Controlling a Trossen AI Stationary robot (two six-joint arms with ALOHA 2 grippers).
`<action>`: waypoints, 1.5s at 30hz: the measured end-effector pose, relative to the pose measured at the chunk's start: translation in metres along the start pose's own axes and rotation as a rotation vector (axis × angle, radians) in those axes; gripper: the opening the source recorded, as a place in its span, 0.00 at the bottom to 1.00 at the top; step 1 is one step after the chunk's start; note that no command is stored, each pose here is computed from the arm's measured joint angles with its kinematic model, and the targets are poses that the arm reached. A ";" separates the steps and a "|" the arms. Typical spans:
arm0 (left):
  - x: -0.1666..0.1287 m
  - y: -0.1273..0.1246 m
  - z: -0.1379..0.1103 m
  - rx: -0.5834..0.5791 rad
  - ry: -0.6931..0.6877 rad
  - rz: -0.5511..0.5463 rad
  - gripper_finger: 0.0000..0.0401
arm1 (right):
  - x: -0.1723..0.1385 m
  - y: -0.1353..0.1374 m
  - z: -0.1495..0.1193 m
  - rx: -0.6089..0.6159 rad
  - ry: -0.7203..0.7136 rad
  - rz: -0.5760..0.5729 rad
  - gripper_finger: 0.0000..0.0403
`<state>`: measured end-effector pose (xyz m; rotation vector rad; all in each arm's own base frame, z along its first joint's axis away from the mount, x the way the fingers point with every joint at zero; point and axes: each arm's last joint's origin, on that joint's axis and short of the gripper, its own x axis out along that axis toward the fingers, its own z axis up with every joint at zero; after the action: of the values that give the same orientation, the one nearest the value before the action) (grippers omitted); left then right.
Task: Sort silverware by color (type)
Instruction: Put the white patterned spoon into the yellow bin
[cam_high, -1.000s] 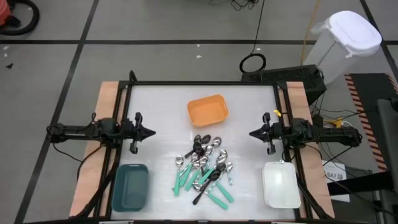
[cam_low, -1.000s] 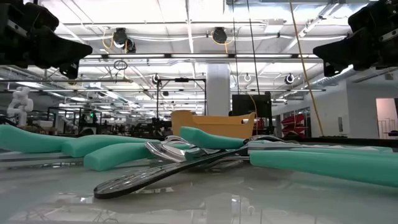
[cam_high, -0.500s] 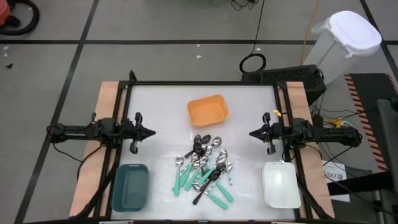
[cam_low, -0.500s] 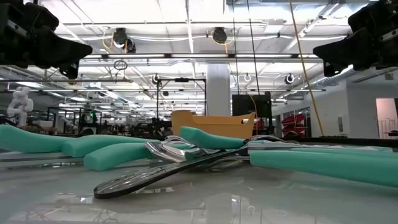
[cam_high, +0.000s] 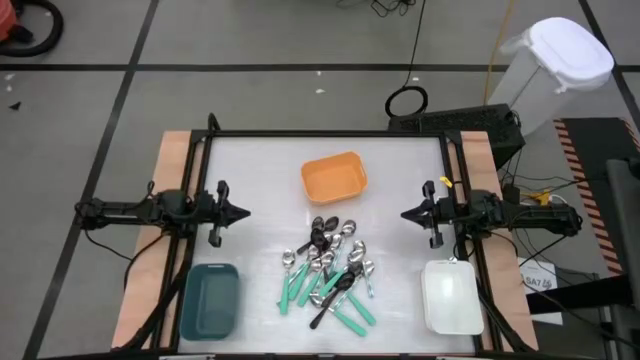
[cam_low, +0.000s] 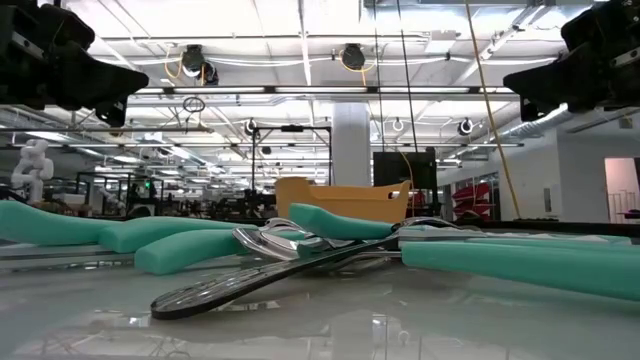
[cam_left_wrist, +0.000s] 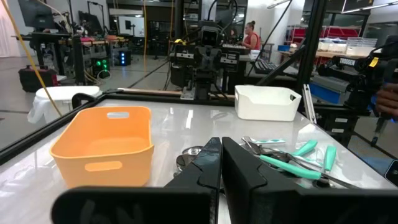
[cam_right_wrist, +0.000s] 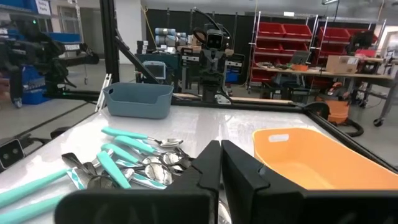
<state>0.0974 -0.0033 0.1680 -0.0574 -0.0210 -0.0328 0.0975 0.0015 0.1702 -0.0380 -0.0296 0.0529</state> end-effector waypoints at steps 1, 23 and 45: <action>0.000 0.000 0.000 0.000 0.000 0.000 0.04 | 0.000 0.000 0.000 0.007 0.000 0.001 0.03; 0.000 0.000 0.000 0.000 -0.005 0.000 0.04 | -0.007 0.000 0.072 0.055 0.026 0.032 0.01; 0.000 0.000 0.001 0.003 -0.007 0.000 0.04 | 0.022 -0.006 0.218 0.132 0.323 0.023 0.01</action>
<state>0.0974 -0.0033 0.1687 -0.0549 -0.0279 -0.0324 0.1127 0.0050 0.3885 0.0851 0.2975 0.0711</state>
